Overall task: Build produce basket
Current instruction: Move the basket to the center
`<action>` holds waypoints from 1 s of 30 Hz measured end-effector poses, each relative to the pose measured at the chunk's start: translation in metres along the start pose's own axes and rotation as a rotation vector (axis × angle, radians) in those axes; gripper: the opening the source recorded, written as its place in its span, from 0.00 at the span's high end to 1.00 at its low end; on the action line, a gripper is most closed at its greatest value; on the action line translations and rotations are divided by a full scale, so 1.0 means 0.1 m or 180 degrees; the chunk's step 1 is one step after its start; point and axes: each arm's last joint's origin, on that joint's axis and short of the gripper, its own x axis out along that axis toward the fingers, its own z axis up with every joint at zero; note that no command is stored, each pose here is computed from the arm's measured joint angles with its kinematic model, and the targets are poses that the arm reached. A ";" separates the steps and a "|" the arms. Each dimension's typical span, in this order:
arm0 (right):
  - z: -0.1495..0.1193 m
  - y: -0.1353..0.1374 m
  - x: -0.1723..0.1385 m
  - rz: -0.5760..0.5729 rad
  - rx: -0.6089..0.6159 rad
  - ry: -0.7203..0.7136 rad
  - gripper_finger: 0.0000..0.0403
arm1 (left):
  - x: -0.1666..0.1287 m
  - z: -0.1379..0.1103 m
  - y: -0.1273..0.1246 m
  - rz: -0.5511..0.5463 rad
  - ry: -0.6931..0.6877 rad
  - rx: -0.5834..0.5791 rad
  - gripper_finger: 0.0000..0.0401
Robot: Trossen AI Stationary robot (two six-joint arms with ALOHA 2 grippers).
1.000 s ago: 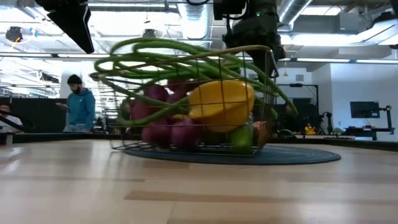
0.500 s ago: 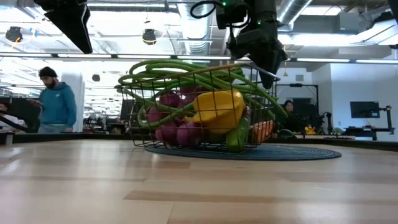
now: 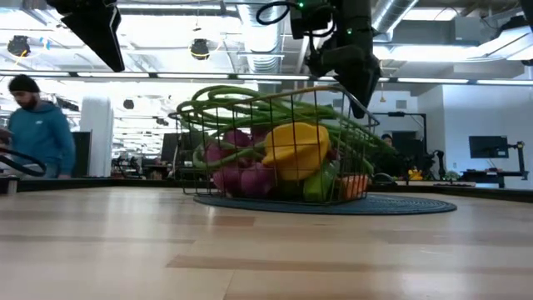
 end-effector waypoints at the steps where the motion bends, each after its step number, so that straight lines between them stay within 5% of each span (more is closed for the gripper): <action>1: 0.00 0.01 0.00 -0.0022 -0.0018 -0.0008 0.80 | 0.00 0.00 0.00 0.0015 -0.0015 -0.0008 0.53; 8: -0.09 0.07 -0.05 -0.0069 -0.0031 0.0037 0.74 | 0.08 0.13 0.21 0.0550 -0.0335 -0.0517 0.53; 12: -0.21 0.13 -0.22 -0.0166 0.0116 -0.0004 0.72 | 0.22 0.28 0.47 0.0550 -0.0198 -0.0908 0.53; 21: -0.55 0.40 -0.61 -0.0164 0.0752 -0.0393 0.67 | 0.60 0.82 1.06 -0.0658 -0.0588 -0.1046 0.57; 30: -0.79 0.70 -0.68 -0.0144 0.1630 -0.0700 0.59 | 0.96 0.76 1.56 -0.1185 -0.0173 -0.1420 0.61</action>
